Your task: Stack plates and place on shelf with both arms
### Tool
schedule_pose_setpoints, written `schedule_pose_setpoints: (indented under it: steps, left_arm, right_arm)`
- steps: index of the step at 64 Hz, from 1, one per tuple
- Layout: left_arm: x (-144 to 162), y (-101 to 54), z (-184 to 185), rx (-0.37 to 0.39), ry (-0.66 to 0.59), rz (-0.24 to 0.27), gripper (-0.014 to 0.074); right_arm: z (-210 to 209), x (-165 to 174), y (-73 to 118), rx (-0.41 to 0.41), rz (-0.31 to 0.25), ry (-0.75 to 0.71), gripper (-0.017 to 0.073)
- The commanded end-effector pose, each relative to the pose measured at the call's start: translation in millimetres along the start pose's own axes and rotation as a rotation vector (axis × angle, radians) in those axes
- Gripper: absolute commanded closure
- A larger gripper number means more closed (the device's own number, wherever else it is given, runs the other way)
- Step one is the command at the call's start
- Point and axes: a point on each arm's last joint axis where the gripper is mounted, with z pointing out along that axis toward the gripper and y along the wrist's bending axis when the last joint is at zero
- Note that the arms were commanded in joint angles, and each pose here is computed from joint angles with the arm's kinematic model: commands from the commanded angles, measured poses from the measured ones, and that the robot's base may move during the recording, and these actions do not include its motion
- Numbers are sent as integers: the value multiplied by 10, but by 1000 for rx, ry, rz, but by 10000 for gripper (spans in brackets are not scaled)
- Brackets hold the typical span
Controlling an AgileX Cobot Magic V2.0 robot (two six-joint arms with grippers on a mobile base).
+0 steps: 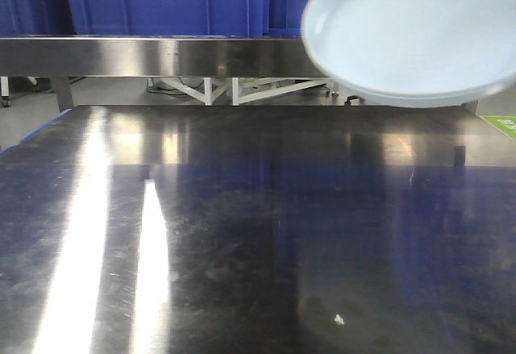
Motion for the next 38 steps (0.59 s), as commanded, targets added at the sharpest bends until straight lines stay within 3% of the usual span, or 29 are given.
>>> schedule_pose_setpoints:
  steps: [1, 22, 38]
  left_arm:
    - [-138, -19, -44, 17, -92, -8, 504]
    - [-138, -19, -44, 17, -92, -8, 504]
    - [-138, -19, -44, 17, -92, -8, 504]
  right_arm:
    - [-284, -51, -77, 13, 5, -165, 502]
    - [-830, 561, -318, 156, 59, -229, 502]
    - [-975, 792, -335, 178, 66, -281, 502]
